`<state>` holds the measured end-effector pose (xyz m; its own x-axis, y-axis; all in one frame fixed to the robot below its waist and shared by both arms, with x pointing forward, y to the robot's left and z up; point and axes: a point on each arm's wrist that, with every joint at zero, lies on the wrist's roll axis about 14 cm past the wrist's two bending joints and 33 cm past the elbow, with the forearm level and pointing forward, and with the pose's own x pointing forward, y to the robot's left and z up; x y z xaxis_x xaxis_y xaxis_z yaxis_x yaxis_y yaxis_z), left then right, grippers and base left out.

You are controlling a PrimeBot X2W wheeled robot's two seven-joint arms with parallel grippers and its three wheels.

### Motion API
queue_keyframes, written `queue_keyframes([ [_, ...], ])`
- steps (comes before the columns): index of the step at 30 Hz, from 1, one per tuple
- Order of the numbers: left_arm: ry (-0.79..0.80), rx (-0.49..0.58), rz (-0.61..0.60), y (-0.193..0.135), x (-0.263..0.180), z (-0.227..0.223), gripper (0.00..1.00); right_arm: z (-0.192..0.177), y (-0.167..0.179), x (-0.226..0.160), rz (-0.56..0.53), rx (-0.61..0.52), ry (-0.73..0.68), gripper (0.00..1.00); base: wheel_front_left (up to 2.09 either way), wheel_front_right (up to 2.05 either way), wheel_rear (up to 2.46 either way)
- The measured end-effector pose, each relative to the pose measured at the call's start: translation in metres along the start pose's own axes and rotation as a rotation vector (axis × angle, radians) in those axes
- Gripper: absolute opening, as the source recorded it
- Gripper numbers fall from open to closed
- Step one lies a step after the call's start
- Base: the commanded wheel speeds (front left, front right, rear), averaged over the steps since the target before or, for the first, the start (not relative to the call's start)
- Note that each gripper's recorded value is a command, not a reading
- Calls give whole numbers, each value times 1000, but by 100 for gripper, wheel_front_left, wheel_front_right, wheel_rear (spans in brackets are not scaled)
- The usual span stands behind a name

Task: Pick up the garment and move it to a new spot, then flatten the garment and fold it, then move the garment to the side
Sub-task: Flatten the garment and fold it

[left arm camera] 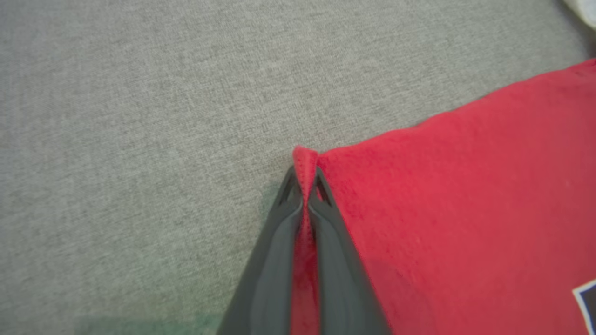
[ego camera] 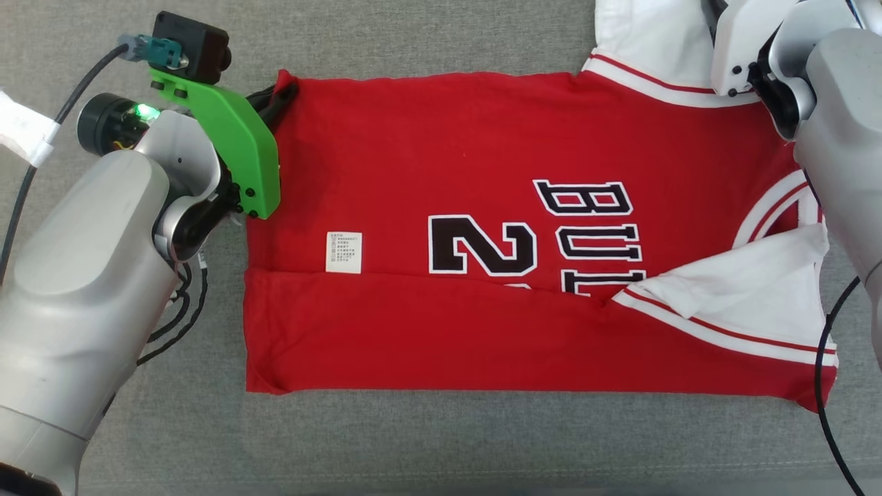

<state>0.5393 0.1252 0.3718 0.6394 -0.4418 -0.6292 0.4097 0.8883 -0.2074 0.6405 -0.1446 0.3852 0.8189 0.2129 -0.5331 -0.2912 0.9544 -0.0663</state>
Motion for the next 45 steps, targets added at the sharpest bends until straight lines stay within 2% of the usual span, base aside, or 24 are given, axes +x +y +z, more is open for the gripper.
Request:
queue_keyframes([
  [1, 0, 2, 0, 0, 0, -1, 0, -2, 2, 2, 4, -1, 16, 100, 0, 0, 0],
  [2, -4, 2, 1, 1, -1, -2, 0, -3, 4, 5, 9, 3, 29, 79, 0, 0, 0],
  [3, -7, 1, 2, 2, -1, -2, 0, -3, 6, 7, 14, 13, 39, 16, 0, 0, 0],
  [4, -10, -1, 2, 2, -1, -3, 0, -4, 8, 8, 18, 19, 50, 0, 0, 0, 0],
  [9, -47, -9, 8, 4, -2, 2, 0, 2, 12, 9, 28, 16, 37, 0, 0, 0, 0],
  [15, -119, -20, 19, 6, -7, 17, 0, 32, -2, -4, -1, -5, -116, 0, 0, 0, 0],
  [23, -183, -37, 10, -5, -15, 22, 0, 49, 6, -31, 26, -24, -269, 0, 0, 0, 0],
  [33, -207, -44, 3, -18, -26, 13, 0, 45, 20, -71, 94, 1, -380, 0, 0, 0, 0],
  [45, -313, -60, 24, -28, -42, 18, 0, 37, 18, -133, 106, 116, -514, 0, 0, 0, 0],
])
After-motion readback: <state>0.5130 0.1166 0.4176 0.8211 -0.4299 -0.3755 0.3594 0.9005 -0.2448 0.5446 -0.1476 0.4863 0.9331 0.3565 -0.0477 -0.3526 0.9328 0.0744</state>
